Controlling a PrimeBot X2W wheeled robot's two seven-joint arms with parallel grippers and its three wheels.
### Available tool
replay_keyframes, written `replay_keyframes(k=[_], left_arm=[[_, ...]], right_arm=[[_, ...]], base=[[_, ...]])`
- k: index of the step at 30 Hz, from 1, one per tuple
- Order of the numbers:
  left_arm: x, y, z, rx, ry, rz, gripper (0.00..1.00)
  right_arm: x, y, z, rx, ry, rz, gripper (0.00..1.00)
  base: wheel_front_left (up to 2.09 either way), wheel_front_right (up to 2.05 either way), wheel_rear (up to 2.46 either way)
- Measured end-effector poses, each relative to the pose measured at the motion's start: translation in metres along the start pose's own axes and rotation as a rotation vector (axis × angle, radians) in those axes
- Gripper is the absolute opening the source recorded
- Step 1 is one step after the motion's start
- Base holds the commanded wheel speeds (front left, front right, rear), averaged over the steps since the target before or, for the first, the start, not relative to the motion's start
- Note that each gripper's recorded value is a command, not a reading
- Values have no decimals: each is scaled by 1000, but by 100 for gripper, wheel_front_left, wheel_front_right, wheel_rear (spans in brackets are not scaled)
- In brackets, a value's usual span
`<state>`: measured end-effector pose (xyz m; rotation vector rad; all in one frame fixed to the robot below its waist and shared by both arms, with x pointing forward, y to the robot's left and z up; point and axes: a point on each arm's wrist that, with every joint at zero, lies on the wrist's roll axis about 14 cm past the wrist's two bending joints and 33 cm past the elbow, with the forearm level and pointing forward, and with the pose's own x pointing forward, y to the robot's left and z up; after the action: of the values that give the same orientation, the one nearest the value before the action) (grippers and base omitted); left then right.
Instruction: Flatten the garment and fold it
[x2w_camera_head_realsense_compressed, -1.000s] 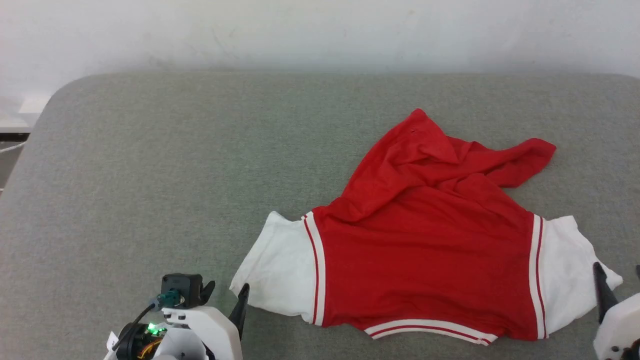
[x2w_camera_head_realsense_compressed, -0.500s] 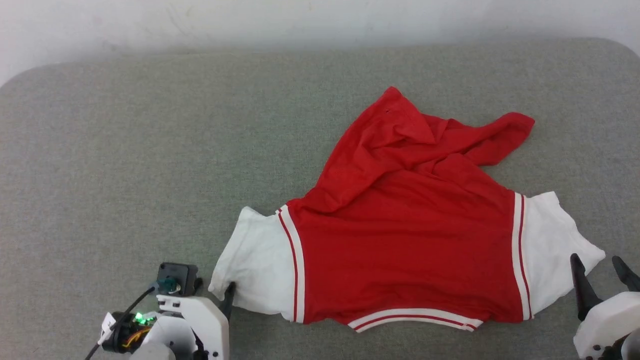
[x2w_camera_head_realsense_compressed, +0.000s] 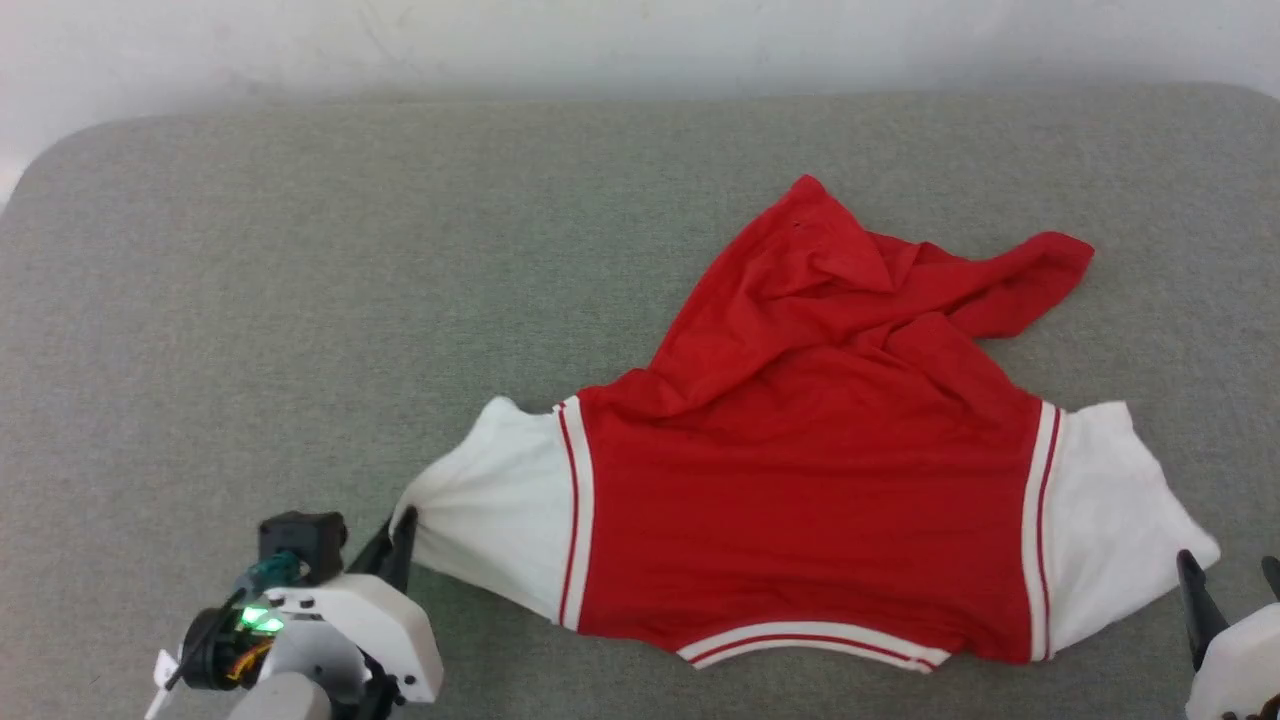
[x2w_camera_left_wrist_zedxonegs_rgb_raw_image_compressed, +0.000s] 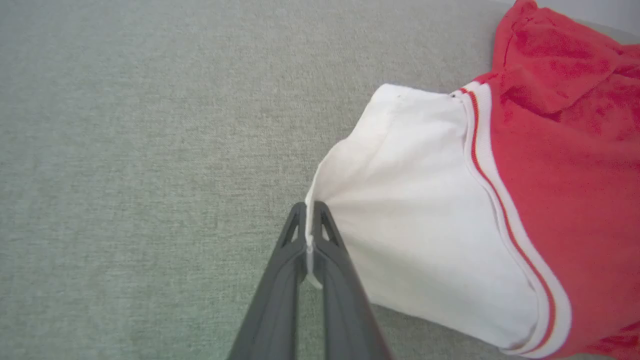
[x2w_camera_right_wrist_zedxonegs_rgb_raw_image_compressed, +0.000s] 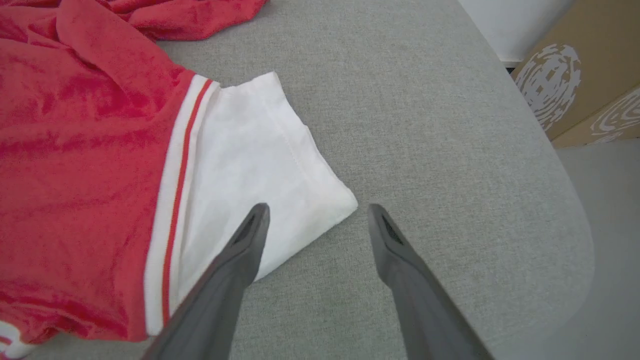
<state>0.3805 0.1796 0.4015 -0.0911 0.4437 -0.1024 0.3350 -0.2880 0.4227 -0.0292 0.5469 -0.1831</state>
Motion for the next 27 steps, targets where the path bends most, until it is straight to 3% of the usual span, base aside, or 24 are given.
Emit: replay_keyframes(k=[6,21,22,23,27], left_arm=[[-16,18,34,-75,-134,56,0],[-31,18,41,-79,-132,63,0],[-31,18,41,-77,-128,62,0],[-32,18,41,-76,-124,59,0],[-35,16,46,-62,-132,49,0]], right_arm=[[8,3,-13,-48,86,24,100],[34,33,-60,-75,335,122,100],[35,34,-61,-75,340,126,36],[35,35,-61,-74,342,132,0],[35,46,-54,-39,307,168,0]], base=[[0,0,0],[0,0,0],[0,0,0],[0,0,0],[0,0,0]])
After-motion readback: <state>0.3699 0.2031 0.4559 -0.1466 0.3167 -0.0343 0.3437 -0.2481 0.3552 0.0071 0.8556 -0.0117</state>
